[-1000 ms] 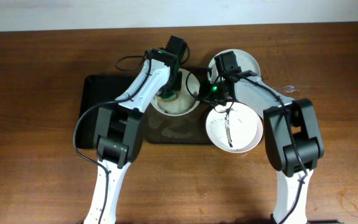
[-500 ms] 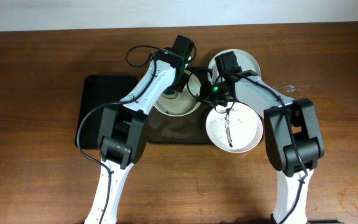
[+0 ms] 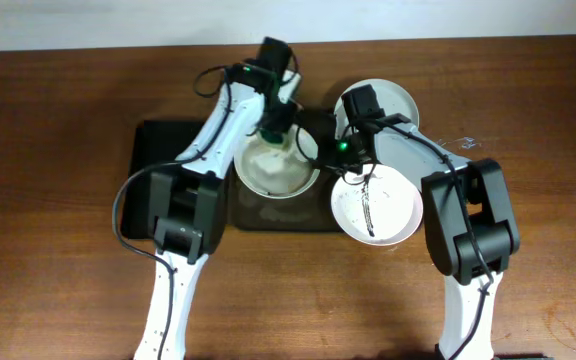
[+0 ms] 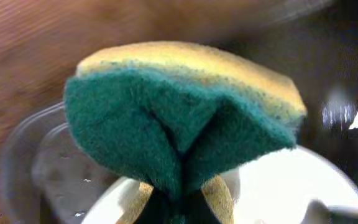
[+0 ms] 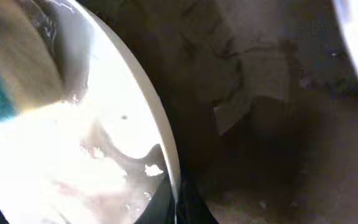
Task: Clean dirty plates on tray and stack at the side
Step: 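Scrub the left plate with the sponge while the right gripper holds its rim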
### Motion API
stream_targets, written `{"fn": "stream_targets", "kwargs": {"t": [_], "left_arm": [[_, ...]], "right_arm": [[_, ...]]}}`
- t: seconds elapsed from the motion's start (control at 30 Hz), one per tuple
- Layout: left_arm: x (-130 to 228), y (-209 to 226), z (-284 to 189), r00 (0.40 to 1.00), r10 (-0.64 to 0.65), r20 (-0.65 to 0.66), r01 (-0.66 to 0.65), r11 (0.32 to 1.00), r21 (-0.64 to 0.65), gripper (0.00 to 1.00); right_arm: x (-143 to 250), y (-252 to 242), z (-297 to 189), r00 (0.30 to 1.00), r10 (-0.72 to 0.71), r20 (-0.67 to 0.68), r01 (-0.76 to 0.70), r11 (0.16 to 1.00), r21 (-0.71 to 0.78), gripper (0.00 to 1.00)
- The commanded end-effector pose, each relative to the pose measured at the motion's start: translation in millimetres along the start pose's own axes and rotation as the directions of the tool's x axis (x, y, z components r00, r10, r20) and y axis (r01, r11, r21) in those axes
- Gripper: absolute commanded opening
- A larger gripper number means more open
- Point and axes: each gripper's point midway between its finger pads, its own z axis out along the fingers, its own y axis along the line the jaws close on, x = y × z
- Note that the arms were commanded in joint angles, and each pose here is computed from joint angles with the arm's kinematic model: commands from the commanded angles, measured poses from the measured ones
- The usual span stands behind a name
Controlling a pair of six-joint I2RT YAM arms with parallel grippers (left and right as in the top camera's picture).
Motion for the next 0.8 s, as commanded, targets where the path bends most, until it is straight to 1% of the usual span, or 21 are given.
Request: {"fn": "stream_targets", "kwargs": {"t": [0.0, 0.07, 0.1, 0.2, 0.23, 0.27, 0.3, 0.33, 0.43, 0.47, 0.5, 0.53, 0.57, 0.63, 0.67, 0.7, 0.73, 0.77], "left_arm": [[-20.8, 3.4, -5.6, 0.804, -0.593, 0.055, 0.590, 0.805, 0.053, 0.00], [-15.4, -11.3, 4.1, 0.785, -0.619, 0.028, 0.618, 0.785, 0.048, 0.00], [-6.7, -30.0, 17.7, 0.802, -0.598, -0.005, 0.598, 0.801, 0.034, 0.00], [38.5, -63.5, 49.9, 0.818, -0.553, -0.160, 0.554, 0.832, -0.042, 0.00], [42.3, -68.1, 51.2, 0.819, -0.545, -0.180, 0.548, 0.835, -0.036, 0.00], [40.1, -66.4, 51.6, 0.834, -0.524, -0.174, 0.528, 0.849, -0.027, 0.00], [34.7, -63.3, 51.9, 0.867, -0.471, -0.163, 0.478, 0.879, 0.003, 0.00], [32.4, -52.2, 51.4, 0.898, -0.411, -0.160, 0.420, 0.907, 0.024, 0.00], [28.1, 4.3, 32.9, 0.939, -0.317, -0.134, 0.323, 0.946, 0.020, 0.00], [39.8, 41.0, 24.2, 0.940, -0.310, -0.146, 0.300, 0.950, -0.088, 0.00], [50.4, 59.5, 21.2, 0.934, -0.317, -0.162, 0.289, 0.941, -0.178, 0.00], [60.9, 73.3, 19.3, 0.931, -0.315, -0.182, 0.265, 0.930, -0.255, 0.00], [66.2, 78.3, 16.7, 0.935, -0.292, -0.203, 0.229, 0.931, -0.285, 0.00], [75.5, 74.5, 14.1, 0.945, -0.173, -0.276, 0.099, 0.960, -0.261, 0.00], [77.6, 73.1, 13.5, 0.946, -0.133, -0.296, 0.058, 0.967, -0.248, 0.00], [80.1, 60.2, 14.5, 0.944, -0.035, -0.328, -0.020, 0.986, -0.163, 0.00], [81.9, 45.6, 15.5, 0.940, 0.031, -0.339, -0.056, 0.996, -0.064, 0.00], [86.3, 24.2, 14.3, 0.933, 0.110, -0.344, -0.088, 0.993, 0.080, 0.00]], "right_arm": [[11.7, -6.3, 10.9, 0.999, 0.009, -0.041, -0.009, 1.000, 0.008, 0.04], [11.7, -6.2, 10.9, 0.999, 0.009, -0.041, -0.009, 1.000, 0.008, 0.04], [11.5, -6.4, 10.9, 0.999, 0.009, -0.040, -0.009, 1.000, 0.008, 0.04], [11.0, -6.9, 10.9, 0.999, 0.009, -0.038, -0.008, 1.000, 0.011, 0.04], [10.7, -6.7, 10.9, 0.999, 0.008, -0.037, -0.008, 1.000, 0.011, 0.04], [10.8, -6.7, 10.9, 0.999, 0.008, -0.037, -0.008, 1.000, 0.011, 0.04], [11.3, -6.9, 10.9, 0.999, 0.009, -0.039, -0.009, 1.000, 0.012, 0.04], [11.6, -7.1, 10.9, 0.999, 0.010, -0.040, -0.010, 1.000, 0.012, 0.04], [11.5, -7.1, 10.9, 0.999, 0.010, -0.040, -0.010, 1.000, 0.012, 0.04], [11.4, -7.1, 10.9, 0.999, 0.010, -0.039, -0.009, 1.000, 0.012, 0.04], [11.3, -7.0, 10.9, 0.999, 0.010, -0.039, -0.009, 1.000, 0.012, 0.04], [11.3, -7.0, 10.9, 0.999, 0.010, -0.039, -0.009, 1.000, 0.012, 0.04], [11.3, -7.0, 10.9, 0.999, 0.010, -0.039, -0.009, 1.000, 0.012, 0.04], [11.3, -7.0, 10.9, 0.999, 0.010, -0.039, -0.009, 1.000, 0.012, 0.04], [11.2, -7.0, 10.9, 0.999, 0.009, -0.038, -0.009, 1.000, 0.012, 0.04], [10.6, -6.6, 10.9, 0.999, 0.008, -0.036, -0.008, 1.000, 0.010, 0.04], [10.6, -6.7, 10.9, 0.999, 0.008, -0.036, -0.008, 1.000, 0.011, 0.04], [10.6, -6.7, 10.9, 0.999, 0.008, -0.036, -0.007, 1.000, 0.011, 0.04]]}}
